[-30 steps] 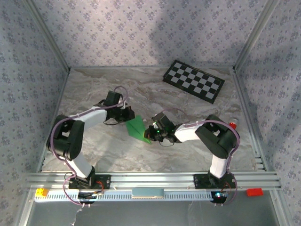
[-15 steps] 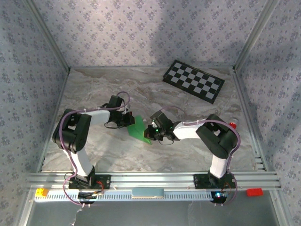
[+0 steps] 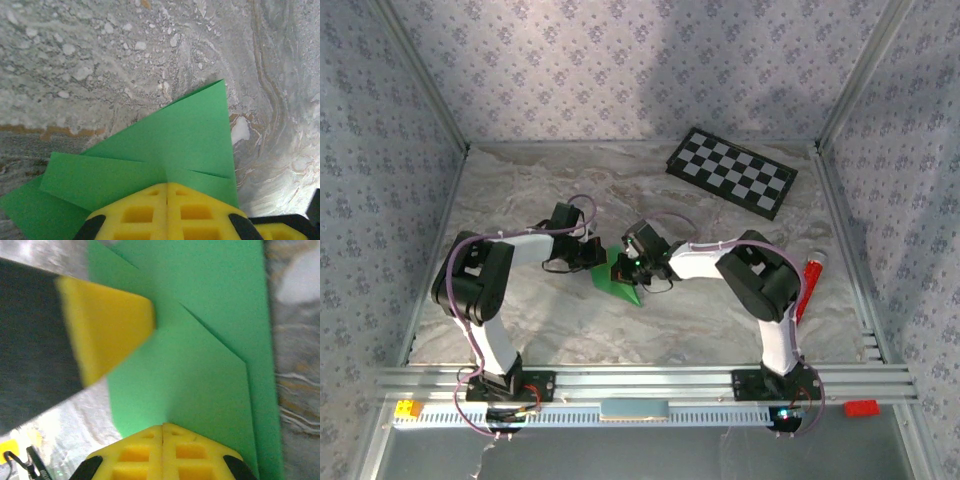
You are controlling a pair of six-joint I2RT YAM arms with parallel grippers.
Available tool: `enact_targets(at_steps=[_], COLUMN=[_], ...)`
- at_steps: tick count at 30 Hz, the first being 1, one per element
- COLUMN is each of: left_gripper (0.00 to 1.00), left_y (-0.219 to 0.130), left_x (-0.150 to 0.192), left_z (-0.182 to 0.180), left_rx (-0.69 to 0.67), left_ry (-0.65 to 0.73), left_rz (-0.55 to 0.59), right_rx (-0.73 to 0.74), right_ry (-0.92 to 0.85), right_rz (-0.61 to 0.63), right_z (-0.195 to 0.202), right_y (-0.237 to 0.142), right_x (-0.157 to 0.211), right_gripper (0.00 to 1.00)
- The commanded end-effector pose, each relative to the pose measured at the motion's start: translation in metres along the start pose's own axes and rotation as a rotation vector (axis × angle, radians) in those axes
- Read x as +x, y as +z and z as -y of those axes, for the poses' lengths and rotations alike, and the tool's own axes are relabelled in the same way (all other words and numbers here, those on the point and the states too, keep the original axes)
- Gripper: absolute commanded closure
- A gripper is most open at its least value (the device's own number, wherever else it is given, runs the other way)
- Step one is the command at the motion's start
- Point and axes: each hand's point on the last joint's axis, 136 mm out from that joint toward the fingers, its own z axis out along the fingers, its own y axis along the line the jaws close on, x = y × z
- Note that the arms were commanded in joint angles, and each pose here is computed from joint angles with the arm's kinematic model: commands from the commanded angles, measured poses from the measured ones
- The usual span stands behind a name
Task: Fold a paper plane with a square sheet of paper (pick it up from the middle)
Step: Fourth fold the wing at the center of the table.
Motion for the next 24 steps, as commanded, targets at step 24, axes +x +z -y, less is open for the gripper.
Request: enact_targets(at_steps=[24], left_gripper=[0.98], left_y=[0.011], left_x=[0.014], left_z=[-0.036], left_rx=[-0.088], left_ry=[-0.027], left_rz=[-0.059], right_rx=[0.035], right_ry=[0.029], right_rz=[-0.014], right_z=[0.049], right_y=[-0.044], right_x=[0.060], right_gripper=[0.97])
